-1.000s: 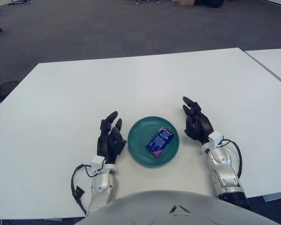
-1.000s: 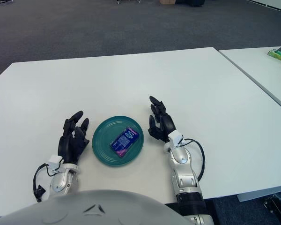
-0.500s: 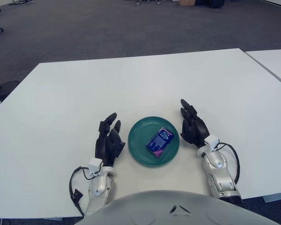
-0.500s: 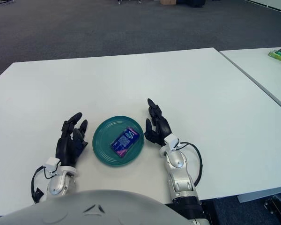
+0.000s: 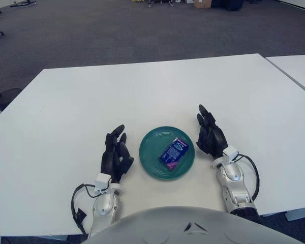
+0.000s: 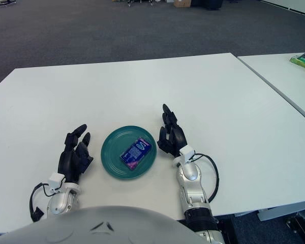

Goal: Put the gum into the plate.

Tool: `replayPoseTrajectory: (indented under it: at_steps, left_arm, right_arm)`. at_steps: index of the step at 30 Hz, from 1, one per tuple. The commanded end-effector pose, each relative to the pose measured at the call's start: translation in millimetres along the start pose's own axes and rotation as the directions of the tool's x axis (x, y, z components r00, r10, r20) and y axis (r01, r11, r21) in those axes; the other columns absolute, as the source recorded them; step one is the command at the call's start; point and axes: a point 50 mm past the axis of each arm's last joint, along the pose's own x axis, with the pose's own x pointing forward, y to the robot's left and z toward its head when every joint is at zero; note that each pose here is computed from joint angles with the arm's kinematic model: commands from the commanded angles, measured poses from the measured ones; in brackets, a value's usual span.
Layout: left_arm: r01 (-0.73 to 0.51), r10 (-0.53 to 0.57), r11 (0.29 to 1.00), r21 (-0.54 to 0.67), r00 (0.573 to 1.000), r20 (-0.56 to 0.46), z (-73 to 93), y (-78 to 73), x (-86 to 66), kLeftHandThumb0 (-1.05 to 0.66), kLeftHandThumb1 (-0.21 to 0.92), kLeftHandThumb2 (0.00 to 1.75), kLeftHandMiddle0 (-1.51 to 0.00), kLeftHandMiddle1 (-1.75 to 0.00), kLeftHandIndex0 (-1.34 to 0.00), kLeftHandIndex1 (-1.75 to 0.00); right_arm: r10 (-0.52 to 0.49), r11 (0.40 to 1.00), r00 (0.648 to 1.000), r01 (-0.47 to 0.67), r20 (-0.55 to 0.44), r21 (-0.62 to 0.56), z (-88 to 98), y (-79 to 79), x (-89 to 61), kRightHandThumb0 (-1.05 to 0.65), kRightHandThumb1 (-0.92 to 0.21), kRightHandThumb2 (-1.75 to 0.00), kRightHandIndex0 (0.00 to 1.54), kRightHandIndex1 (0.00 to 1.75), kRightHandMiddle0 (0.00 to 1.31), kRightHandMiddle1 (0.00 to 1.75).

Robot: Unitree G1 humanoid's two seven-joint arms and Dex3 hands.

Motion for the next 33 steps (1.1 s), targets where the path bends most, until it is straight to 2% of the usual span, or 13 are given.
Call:
replayPoseTrajectory:
  at_steps: [1,11,33]
  left_arm:
    - [-0.029,0.030,0.999,0.043,0.999,-0.025,-4.2,2.4,-3.0,-0.81,0.92,0.99,-0.30,0.00,0.00,-0.70]
    - [-0.066,0.067,0.994,0.092,0.998,-0.010,-5.6,6.7,-5.4,-0.84,0.92,1.01,-0.21,0.00,0.00,-0.53]
    - [-0.039,0.040,0.995,0.095,0.999,-0.002,-8.0,7.1,-3.9,-0.85,0.92,1.01,-0.18,0.00,0.00,-0.49]
  right_arm:
    - [-0.032,0.998,0.988,0.039,-0.153,0.044,-31.4,3.0,-18.9,-0.84,-0.92,-1.00,0.02,0.00,0.02,0.03]
    - [-0.078,0.994,0.987,0.088,-0.138,0.064,-35.7,8.0,-23.3,-0.84,-0.92,-0.98,0.01,0.00,0.03,0.05]
    - [-0.103,0.987,0.980,0.122,-0.168,0.105,-43.8,9.9,-30.5,-0.83,-0.92,-0.95,0.02,0.00,0.02,0.10]
